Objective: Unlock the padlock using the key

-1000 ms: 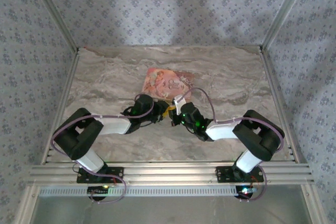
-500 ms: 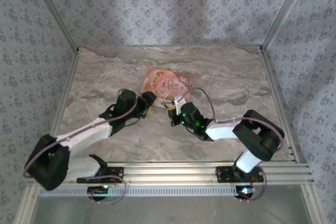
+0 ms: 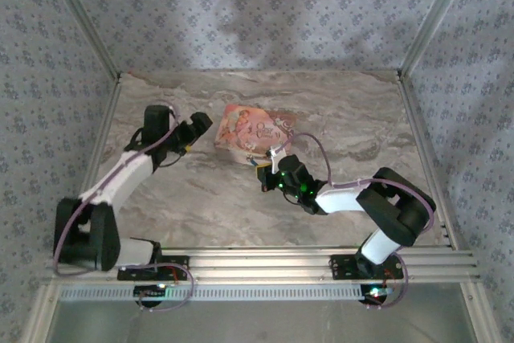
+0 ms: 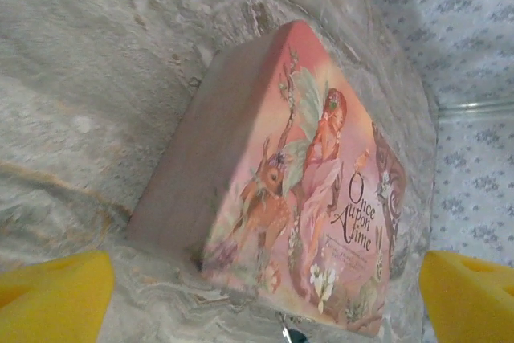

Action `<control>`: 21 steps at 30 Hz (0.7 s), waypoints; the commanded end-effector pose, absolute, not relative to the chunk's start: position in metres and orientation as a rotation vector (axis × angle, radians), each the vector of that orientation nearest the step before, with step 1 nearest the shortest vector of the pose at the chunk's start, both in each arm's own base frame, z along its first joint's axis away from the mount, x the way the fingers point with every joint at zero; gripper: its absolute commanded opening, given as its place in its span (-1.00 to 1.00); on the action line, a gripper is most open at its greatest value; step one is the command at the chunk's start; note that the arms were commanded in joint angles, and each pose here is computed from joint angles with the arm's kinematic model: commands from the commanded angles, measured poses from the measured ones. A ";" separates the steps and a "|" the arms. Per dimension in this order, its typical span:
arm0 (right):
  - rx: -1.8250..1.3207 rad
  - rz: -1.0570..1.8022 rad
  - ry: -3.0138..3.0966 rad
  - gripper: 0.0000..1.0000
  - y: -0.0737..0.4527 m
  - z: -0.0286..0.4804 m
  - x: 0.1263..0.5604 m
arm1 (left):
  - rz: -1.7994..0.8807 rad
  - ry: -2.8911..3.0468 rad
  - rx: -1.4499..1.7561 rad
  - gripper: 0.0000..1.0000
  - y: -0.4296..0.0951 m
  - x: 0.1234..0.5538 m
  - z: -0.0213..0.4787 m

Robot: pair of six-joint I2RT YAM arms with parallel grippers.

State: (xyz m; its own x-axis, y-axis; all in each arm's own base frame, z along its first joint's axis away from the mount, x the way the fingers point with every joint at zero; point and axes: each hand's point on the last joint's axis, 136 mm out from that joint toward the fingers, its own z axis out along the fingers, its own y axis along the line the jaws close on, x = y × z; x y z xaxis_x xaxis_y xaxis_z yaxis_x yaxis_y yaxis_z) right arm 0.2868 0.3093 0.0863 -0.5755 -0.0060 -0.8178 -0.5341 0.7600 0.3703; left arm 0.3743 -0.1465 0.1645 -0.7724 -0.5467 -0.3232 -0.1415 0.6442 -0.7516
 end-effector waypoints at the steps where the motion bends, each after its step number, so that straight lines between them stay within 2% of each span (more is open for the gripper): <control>1: -0.386 0.805 2.096 -1.00 0.315 0.089 0.287 | -1.076 2.399 -0.283 0.95 -0.170 0.384 0.165; 6: -0.393 0.810 2.104 -1.00 0.316 0.088 0.286 | -1.092 2.460 -0.286 0.86 -0.179 0.410 0.133; 11: -0.395 0.822 2.118 -1.00 0.317 0.086 0.284 | -1.069 2.507 -0.280 0.76 -0.189 0.411 0.108; 19: -0.305 0.923 2.182 -1.00 0.315 0.082 0.282 | -1.113 2.562 -0.455 0.17 -0.197 0.391 0.066; 21: -0.278 0.948 2.201 -1.00 0.314 0.081 0.282 | -1.104 2.562 -0.524 0.08 -0.195 0.385 0.057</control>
State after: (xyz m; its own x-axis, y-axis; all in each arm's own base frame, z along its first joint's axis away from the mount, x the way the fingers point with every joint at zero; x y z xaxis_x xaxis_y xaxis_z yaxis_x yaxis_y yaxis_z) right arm 0.2862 0.3097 0.0848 -0.6580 0.0588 -0.7507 -0.4838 0.7309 0.4813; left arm 0.4033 -0.1950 0.0819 -0.8921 -0.3931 -0.2228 -0.1012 0.6544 -0.7493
